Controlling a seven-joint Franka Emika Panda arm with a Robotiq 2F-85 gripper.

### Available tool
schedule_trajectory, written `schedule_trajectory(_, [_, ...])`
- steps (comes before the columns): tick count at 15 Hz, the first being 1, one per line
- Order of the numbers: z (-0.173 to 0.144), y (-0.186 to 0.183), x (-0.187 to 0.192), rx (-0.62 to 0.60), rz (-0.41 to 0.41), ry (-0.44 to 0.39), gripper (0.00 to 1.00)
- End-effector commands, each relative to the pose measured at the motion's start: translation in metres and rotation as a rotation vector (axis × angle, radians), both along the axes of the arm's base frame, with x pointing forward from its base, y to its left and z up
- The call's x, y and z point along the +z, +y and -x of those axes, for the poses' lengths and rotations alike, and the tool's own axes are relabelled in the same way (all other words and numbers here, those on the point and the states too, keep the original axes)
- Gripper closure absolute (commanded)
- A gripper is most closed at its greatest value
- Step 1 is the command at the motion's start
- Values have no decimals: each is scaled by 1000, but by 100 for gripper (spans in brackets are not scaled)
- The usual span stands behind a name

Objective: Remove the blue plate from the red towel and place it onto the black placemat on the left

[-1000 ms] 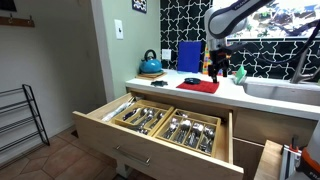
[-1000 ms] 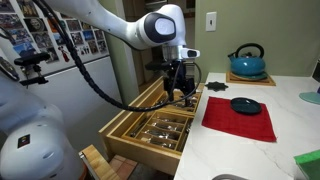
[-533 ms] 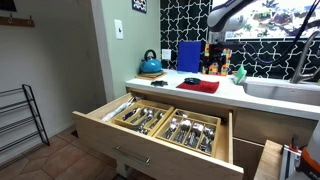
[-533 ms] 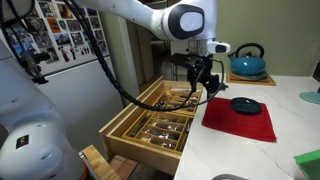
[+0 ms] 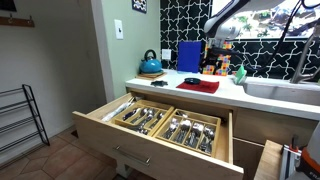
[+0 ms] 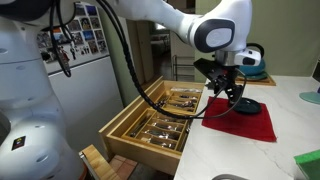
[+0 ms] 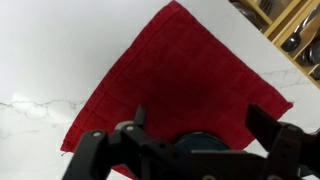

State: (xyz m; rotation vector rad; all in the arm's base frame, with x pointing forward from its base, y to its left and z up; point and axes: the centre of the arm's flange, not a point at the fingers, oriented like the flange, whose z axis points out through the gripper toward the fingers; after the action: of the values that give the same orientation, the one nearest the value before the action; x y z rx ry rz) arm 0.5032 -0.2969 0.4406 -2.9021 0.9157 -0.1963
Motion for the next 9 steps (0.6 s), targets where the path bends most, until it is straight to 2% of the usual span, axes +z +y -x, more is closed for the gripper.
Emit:
schedule_trajectory(1, [-18,-28,-13,-29,-46,-42,0])
schedule_trajectory(2, [-7,-13,-8,-29,-20,-20,0])
schedule_trajectory(9, [-14,-21,-11,-32,-29,-30,0])
